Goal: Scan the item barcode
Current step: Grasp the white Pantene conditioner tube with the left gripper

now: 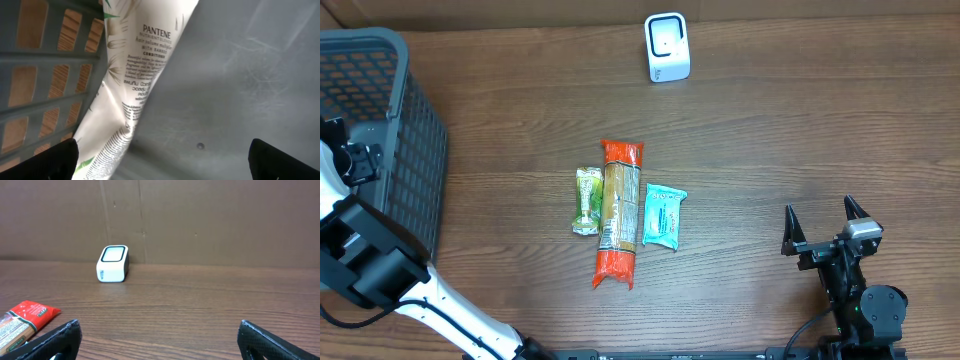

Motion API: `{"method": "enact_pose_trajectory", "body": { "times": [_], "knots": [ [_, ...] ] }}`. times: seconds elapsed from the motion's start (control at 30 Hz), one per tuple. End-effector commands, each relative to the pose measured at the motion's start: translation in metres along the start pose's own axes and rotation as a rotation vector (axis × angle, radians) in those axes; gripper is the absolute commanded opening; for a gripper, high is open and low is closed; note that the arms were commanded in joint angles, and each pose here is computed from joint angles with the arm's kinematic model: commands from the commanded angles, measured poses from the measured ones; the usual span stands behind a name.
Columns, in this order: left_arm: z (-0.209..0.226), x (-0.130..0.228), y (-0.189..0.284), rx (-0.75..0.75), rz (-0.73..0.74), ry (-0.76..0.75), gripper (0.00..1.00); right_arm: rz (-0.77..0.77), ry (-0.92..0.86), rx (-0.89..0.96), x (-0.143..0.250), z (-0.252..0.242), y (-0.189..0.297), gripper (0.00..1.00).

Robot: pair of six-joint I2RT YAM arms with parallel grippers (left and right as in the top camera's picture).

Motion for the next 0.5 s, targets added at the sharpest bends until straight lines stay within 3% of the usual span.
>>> {"method": "enact_pose_trajectory", "body": {
  "times": [0.0,0.47],
  "knots": [
    [0.007,0.004,-0.012,-0.016,0.021,-0.023,1.0,-0.002,0.001,0.004,0.002,0.0,0.0,1.0],
    [0.01,0.009,-0.04,-0.05,0.059,-0.078,1.0,-0.002,0.001,0.004,0.002,0.0,0.0,1.0]
  ]
}}
Point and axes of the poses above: each gripper's point midway between its finger pads, its own y axis back along the fingers, its own z axis along the line the jaws close on, x = y × z, the point moved 1 cm from there along y, back along the fingers, and after that the axes turned 7 degrees about y, right-handed, at the moved point
